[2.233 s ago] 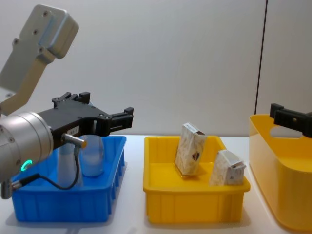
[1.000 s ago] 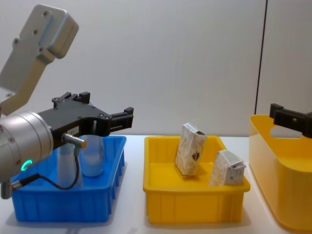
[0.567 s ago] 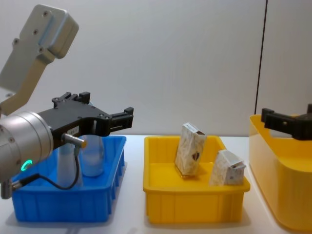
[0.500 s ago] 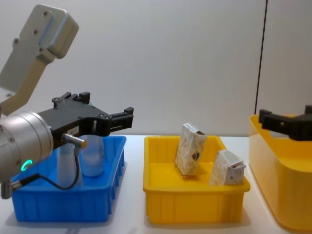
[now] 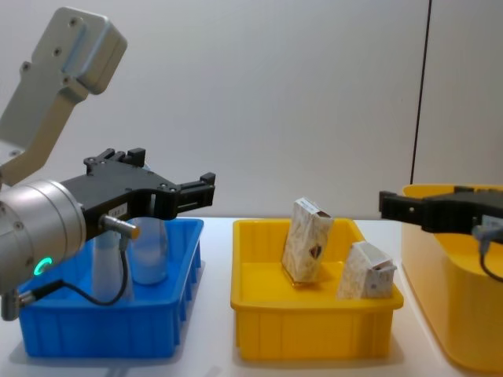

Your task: Bimanual collaborative sorting of washing and personal care products

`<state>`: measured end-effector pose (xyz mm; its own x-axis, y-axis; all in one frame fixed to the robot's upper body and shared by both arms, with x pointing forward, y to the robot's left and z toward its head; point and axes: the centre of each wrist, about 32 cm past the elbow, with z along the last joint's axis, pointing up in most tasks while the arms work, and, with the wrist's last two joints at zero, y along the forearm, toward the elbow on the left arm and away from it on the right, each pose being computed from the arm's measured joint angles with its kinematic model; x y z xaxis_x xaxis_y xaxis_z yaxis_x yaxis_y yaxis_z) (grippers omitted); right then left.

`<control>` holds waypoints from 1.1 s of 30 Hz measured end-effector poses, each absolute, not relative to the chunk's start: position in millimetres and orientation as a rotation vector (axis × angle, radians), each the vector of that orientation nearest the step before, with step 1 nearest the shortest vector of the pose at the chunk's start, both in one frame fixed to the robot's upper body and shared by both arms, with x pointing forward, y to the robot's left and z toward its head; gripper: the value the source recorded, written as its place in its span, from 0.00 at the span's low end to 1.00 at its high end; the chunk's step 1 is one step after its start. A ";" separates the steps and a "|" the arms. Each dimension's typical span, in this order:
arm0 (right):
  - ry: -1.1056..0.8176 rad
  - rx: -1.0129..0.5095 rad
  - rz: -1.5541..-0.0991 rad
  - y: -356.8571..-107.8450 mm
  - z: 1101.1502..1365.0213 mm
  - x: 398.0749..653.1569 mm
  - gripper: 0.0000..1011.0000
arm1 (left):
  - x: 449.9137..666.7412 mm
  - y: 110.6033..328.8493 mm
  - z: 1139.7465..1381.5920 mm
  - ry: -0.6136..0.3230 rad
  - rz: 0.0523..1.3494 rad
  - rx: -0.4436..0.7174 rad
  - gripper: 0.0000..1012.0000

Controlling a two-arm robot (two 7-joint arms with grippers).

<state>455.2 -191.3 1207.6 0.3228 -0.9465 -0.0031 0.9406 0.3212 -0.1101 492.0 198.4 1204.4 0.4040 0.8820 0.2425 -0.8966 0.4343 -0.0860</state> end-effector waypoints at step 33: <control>0.229 -0.273 -1.318 -146.2 1212.7 499.8 0.99 | 492.0 198.4 1204.4 -0.268 1.124 0.061 0.99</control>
